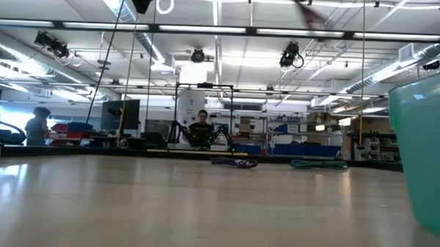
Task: Pick and place USB-C Cables
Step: Put the pink charger cable into the blue bin, then put the green charger cable into the blue bin, then put the purple charger cable into the blue bin
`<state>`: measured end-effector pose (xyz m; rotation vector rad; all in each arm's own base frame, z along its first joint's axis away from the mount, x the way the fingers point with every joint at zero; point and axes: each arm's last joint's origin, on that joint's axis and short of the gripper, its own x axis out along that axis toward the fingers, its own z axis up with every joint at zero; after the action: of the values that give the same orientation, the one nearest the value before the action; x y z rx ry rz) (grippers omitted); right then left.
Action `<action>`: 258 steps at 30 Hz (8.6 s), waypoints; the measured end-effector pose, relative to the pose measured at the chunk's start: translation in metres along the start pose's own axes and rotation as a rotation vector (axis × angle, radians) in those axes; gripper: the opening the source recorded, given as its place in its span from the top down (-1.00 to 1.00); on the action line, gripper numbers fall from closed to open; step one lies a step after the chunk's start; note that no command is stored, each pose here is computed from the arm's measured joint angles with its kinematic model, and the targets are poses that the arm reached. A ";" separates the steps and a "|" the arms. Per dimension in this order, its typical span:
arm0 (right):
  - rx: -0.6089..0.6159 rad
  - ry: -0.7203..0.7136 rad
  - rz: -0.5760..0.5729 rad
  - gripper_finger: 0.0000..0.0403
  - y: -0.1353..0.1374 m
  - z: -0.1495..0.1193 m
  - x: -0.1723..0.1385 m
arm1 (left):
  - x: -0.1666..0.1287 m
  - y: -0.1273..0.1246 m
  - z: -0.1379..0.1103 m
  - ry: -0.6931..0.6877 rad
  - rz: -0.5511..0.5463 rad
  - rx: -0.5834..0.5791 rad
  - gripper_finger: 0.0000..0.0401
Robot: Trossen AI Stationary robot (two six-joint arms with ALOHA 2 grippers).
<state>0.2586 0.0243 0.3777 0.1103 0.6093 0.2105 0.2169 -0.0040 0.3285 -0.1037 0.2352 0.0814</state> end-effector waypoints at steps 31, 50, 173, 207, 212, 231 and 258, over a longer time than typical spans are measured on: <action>0.320 0.762 0.352 0.96 0.140 -0.114 0.180 | 0.004 -0.107 -0.100 0.715 -0.190 0.008 -0.12; 0.272 0.770 0.323 0.03 0.130 -0.120 0.193 | -0.003 -0.134 -0.134 0.900 -0.157 0.016 -0.12; 0.250 0.827 0.392 0.87 0.134 -0.116 0.173 | 0.035 -0.114 -0.072 0.118 0.232 0.180 -0.04; 0.350 0.897 0.326 -0.06 0.130 -0.130 0.192 | 0.032 -0.116 -0.078 0.160 0.207 0.159 -0.04; 0.380 0.982 0.239 -0.03 0.126 -0.132 0.178 | 0.032 -0.116 -0.078 0.161 0.208 0.159 -0.04; 0.743 0.890 -0.561 -0.01 0.101 -0.116 0.072 | 0.032 -0.116 -0.078 0.163 0.208 0.161 -0.04; 1.166 0.916 -0.730 0.00 0.068 -0.253 0.099 | 0.030 -0.113 -0.086 0.261 0.198 0.415 -0.04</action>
<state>0.1806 0.1239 0.1274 0.9300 1.5785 -0.8874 0.2370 -0.1232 0.2489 0.3251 0.5173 0.2143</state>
